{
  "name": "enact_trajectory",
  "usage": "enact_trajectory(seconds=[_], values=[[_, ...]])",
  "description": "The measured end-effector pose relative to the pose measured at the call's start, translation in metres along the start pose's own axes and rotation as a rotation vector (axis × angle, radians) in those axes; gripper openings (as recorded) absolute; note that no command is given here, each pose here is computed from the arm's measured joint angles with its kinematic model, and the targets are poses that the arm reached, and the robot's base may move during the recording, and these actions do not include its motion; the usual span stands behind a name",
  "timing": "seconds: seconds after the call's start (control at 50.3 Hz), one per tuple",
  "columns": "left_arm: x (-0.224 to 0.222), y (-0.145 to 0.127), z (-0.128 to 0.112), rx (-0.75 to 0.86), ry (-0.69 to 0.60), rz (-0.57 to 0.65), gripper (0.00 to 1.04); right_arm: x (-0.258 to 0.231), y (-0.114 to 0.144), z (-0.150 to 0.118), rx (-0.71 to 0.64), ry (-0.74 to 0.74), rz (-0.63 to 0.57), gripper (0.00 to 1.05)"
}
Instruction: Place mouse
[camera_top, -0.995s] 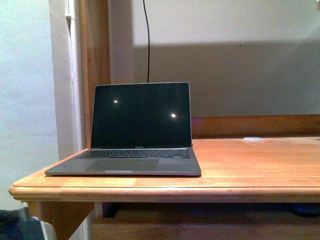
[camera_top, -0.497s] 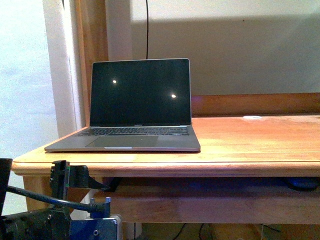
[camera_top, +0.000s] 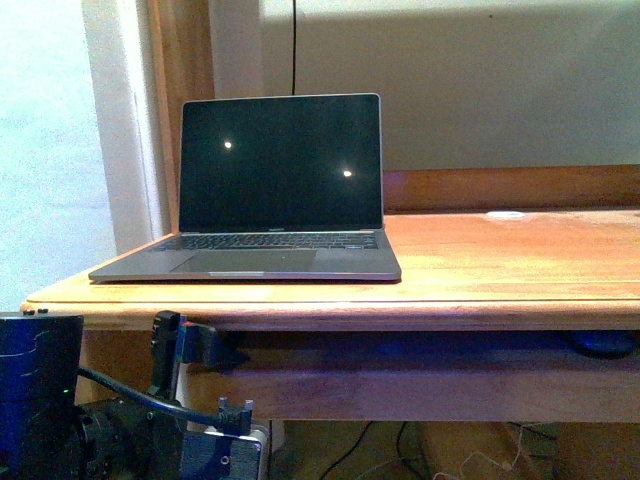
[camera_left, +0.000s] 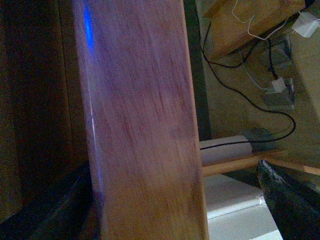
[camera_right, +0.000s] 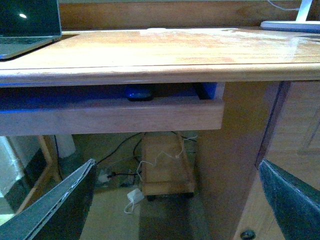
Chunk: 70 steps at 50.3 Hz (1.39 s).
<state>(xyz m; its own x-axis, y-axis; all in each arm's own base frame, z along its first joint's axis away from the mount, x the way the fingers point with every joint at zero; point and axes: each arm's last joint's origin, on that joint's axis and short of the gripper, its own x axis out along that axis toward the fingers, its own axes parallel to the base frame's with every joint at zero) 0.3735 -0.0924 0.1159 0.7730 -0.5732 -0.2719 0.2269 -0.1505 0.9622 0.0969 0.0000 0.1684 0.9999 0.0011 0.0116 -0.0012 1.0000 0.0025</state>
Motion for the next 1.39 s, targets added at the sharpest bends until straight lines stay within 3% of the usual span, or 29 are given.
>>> enact_trajectory(seconds=[0.199, 0.398, 0.617, 0.935, 1.074, 1.392], values=[[0.003, 0.0, 0.002, -0.022, -0.013, -0.048, 0.97, 0.0, 0.0, 0.0, 0.0, 0.0, 0.0, 0.97], [-0.001, 0.013, 0.026, -0.253, 0.018, -0.163, 0.97, 0.0, 0.0, 0.0, 0.0, 0.0, 0.0, 0.97], [-0.017, 0.019, 0.081, -0.576, -0.024, -0.259, 0.97, 0.0, 0.0, 0.0, 0.0, 0.0, 0.0, 0.97], [-0.045, 0.022, 0.142, -0.837, -0.133, -0.376, 0.97, 0.0, 0.0, 0.0, 0.0, 0.0, 0.0, 0.97], [-0.051, 0.023, 0.156, -0.933, -0.152, -0.398, 0.97, 0.0, 0.0, 0.0, 0.0, 0.0, 0.0, 0.97], [-0.06, 0.042, 0.162, -1.22, -0.184, -0.384, 0.97, 0.0, 0.0, 0.0, 0.0, 0.0, 0.0, 0.97]])
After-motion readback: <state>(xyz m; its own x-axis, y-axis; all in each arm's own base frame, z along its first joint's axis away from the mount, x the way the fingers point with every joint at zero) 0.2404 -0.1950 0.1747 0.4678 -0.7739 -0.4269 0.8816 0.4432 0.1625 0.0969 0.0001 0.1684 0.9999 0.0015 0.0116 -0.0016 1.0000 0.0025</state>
